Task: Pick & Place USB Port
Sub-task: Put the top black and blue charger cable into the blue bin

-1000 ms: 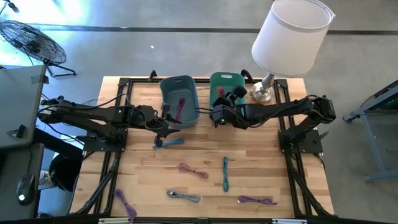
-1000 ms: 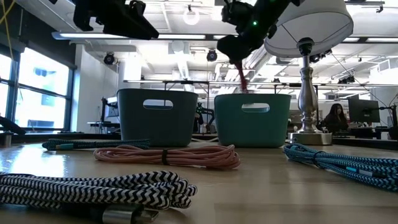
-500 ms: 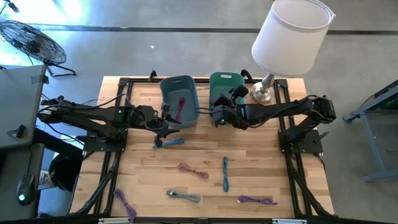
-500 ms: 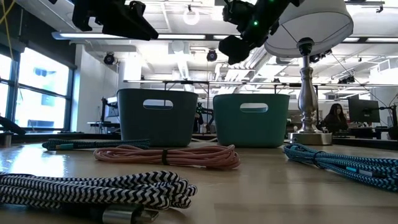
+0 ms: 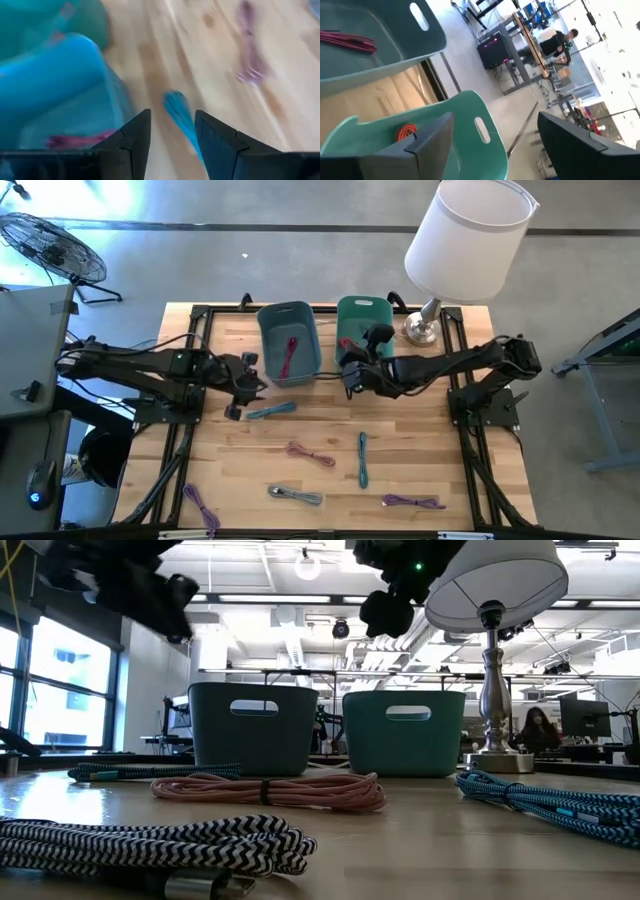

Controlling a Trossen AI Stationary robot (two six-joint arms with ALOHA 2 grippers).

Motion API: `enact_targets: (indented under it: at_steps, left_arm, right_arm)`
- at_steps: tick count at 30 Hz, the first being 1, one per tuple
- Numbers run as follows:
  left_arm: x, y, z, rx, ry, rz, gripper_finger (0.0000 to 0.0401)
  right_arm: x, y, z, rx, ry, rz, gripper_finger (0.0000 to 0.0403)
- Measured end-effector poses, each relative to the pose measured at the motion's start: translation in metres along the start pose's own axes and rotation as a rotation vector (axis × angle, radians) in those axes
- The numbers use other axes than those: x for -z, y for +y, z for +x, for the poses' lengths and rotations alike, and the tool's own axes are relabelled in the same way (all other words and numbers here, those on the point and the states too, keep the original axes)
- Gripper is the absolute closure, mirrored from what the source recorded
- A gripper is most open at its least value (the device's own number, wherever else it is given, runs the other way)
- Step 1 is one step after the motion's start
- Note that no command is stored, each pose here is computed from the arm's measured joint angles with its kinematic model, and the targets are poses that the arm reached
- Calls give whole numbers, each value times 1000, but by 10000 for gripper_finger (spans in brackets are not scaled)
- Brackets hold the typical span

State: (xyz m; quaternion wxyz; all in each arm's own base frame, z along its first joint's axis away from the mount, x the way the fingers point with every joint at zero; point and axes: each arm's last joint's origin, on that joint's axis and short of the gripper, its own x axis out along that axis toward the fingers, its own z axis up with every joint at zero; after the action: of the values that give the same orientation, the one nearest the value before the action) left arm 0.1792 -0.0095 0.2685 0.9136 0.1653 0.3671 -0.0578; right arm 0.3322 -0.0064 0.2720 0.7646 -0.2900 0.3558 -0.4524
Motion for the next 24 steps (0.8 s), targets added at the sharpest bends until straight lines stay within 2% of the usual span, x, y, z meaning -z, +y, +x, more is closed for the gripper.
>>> enact_targets:
  at_steps: [7, 13, 19, 24]
  left_arm:
    - [4, -22, 9, 99, 127, -16, 252]
    - [4, -34, 33, 30, 248, -7, 251]
    - [13, -39, 63, -27, 429, 12, 251]
    - [17, -43, 82, -35, 501, 26, 251]
  right_arm:
    - [-2, 4, -7, -41, -26, -4, 121]
    - [-2, 5, -8, -70, -33, 14, 121]
    - [-3, 9, -9, -191, -54, 28, 121]
    - [-3, 12, -14, -226, -66, 40, 121]
